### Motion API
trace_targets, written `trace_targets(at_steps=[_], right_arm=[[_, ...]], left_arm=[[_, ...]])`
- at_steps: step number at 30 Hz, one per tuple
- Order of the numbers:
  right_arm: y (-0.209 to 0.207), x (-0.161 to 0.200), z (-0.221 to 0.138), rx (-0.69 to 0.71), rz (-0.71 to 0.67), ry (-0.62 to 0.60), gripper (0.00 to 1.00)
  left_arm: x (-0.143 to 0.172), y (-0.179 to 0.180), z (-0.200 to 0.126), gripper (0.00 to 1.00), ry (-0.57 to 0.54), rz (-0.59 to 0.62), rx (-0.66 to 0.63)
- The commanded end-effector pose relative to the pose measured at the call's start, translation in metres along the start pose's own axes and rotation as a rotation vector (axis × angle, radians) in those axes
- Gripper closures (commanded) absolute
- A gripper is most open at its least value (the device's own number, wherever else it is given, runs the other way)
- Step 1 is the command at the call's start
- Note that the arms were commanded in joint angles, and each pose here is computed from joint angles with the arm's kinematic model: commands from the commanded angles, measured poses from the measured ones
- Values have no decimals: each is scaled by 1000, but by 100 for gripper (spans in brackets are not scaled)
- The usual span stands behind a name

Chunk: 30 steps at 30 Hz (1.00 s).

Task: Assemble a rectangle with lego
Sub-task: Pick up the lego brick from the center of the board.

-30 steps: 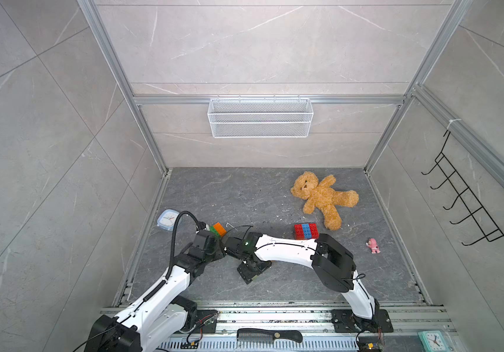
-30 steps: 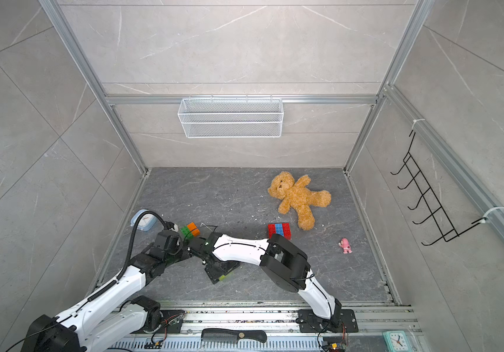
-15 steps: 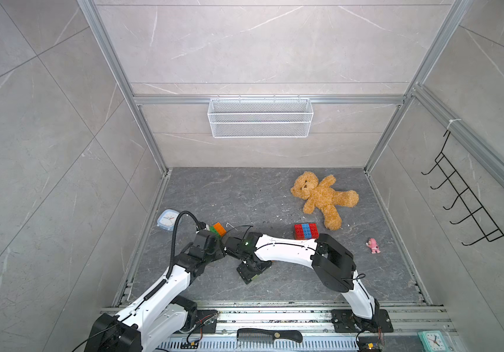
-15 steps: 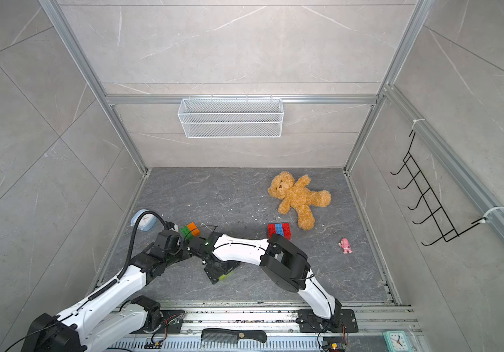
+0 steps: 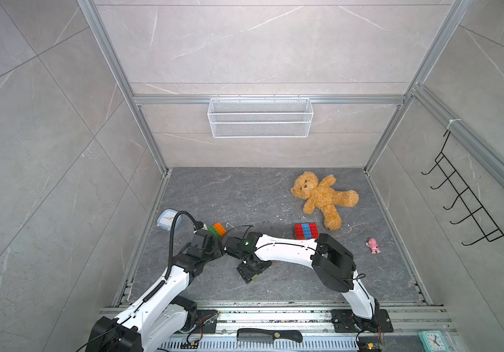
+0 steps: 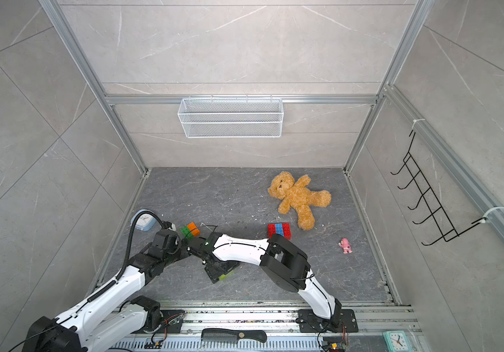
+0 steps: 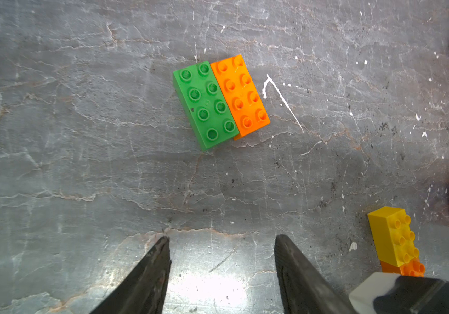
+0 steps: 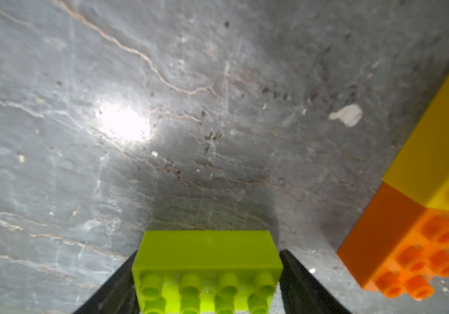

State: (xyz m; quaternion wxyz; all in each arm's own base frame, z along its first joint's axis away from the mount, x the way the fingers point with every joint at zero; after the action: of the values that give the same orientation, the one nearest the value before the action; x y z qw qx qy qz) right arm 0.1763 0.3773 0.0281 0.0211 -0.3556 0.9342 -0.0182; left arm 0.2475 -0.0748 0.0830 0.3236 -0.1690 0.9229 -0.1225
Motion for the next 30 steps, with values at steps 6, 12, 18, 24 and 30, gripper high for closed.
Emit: trace_targets(at_steps=[6, 12, 18, 24, 30], right_arm=[[-3, -13, -20, -4, 28, -56, 22], [-4, -12, -17, -5, 34, -48, 21], [-6, -11, -12, 0, 41, -40, 26], [-6, -13, -23, -6, 35, -65, 35], [-29, -17, -71, -34, -2, -135, 40]], left_arm=[[-7, 0, -3, 36, -18, -32, 12], [-7, -1, -2, 36, -17, -33, 14], [-6, 0, -1, 36, -12, -34, 14], [-6, 1, -2, 36, -13, -38, 10], [-18, -4, -13, 36, -38, -21, 22]])
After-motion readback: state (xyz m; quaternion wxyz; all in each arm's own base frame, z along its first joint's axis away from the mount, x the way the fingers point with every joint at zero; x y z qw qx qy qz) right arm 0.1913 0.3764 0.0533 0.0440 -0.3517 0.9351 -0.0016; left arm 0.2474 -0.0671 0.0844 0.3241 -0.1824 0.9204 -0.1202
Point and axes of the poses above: each gripper's point midway between its finger pads, its own z axis out along the fingers, its own y axis along the line the jaws close on, x = y × z, the point moved 1 cm from there along -z, back along the fingers, and after that the axes turned 4 degrees about -z, right-handed, at the moved point
